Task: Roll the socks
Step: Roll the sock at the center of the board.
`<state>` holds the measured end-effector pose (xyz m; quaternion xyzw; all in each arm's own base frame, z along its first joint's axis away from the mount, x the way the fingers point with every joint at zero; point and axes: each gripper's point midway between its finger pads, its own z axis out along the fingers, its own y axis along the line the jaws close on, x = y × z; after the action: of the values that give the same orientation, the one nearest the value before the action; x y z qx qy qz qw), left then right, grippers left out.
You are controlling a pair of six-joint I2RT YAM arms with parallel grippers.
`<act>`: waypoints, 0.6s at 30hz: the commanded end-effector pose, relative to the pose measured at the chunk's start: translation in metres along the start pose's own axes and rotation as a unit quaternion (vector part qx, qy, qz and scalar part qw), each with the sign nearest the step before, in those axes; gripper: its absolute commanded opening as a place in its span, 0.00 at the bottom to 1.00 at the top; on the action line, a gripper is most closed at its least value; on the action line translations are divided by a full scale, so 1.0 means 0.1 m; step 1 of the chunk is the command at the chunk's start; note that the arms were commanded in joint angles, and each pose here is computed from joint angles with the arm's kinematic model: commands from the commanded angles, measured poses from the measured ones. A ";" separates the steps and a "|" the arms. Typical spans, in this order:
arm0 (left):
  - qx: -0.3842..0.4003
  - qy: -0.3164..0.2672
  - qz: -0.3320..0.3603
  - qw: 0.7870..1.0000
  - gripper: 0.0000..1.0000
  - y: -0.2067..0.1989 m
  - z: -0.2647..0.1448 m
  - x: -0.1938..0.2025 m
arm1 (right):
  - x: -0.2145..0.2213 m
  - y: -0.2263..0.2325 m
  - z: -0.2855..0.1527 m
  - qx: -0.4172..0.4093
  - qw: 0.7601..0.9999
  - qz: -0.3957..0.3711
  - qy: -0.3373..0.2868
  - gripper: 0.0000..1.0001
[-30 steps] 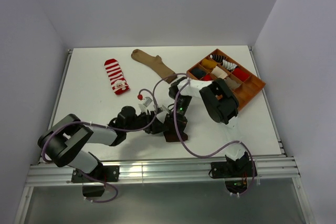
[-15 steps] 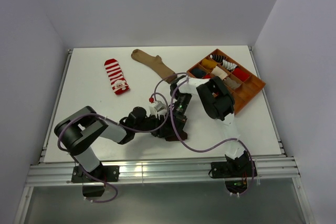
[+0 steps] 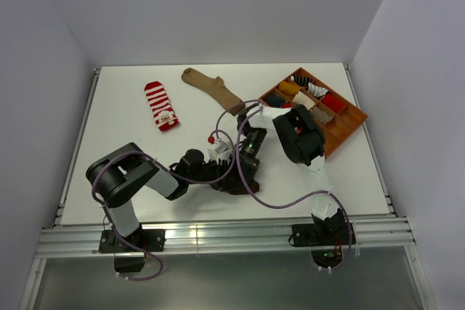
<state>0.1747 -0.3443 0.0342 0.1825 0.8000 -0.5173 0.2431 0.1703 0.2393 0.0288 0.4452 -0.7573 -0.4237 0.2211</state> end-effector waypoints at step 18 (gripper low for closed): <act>-0.012 0.047 -0.044 0.998 0.00 0.13 0.03 0.30 | -0.19 -0.32 -0.11 0.078 0.996 -0.033 -0.035 0.34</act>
<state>0.1742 -0.3471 0.0317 0.1668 0.8004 -0.5288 0.2277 0.1753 0.2391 0.0252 0.4187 -0.7804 -0.4063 0.2248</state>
